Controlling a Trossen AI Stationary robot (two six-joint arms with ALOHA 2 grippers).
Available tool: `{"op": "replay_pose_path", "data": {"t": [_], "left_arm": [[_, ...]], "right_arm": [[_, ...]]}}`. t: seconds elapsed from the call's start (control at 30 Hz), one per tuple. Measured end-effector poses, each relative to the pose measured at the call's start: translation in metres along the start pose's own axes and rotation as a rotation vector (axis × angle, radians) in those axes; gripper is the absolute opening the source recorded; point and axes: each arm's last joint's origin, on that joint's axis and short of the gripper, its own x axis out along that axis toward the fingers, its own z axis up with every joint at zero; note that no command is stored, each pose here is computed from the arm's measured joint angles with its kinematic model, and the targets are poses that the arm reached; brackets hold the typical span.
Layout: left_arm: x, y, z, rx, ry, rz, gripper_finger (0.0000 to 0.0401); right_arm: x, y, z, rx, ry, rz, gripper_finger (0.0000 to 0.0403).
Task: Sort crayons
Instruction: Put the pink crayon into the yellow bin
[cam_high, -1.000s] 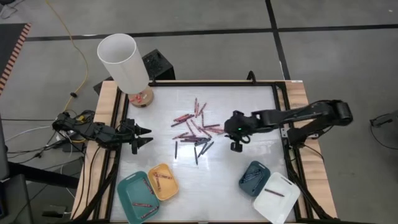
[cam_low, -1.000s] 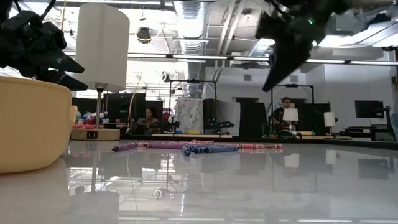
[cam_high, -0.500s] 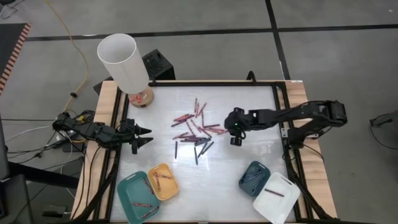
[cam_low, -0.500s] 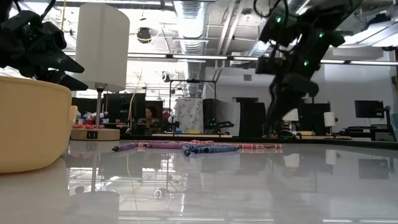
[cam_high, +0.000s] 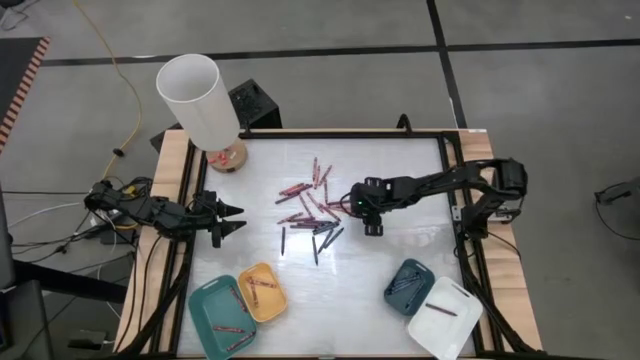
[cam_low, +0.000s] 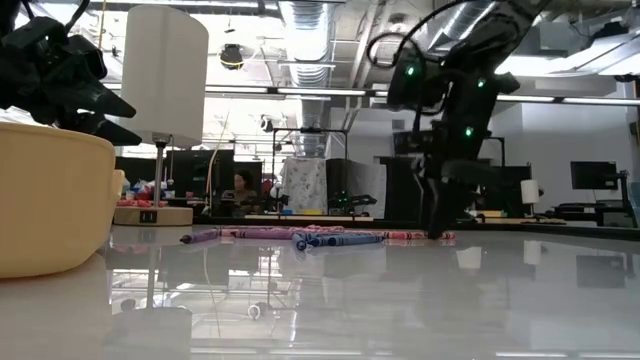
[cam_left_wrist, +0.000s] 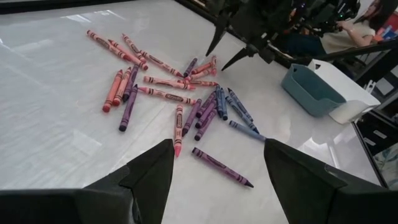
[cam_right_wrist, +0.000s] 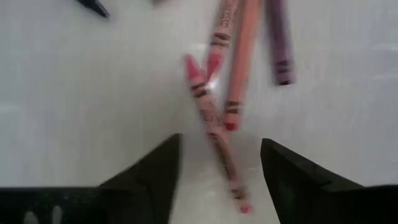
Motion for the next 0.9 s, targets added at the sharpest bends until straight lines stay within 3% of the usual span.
{"op": "replay_pose_path", "data": {"t": [0.3, 0.63, 0.9], "left_arm": [[0.000, 0.000, 0.000, 0.000, 0.000, 0.001, 0.0240], [0.000, 0.000, 0.000, 0.000, 0.000, 0.000, 0.0240], [0.000, 0.000, 0.000, 0.000, 0.000, 0.000, 0.0240]], "right_arm": [[0.014, -0.003, -0.006, 0.020, 0.116, 0.021, 0.0210], [0.013, -0.002, -0.009, 0.091, 0.137, 0.059, 0.0083], [0.012, 0.006, -0.009, 0.115, 0.144, 0.056, 0.0025]]}}
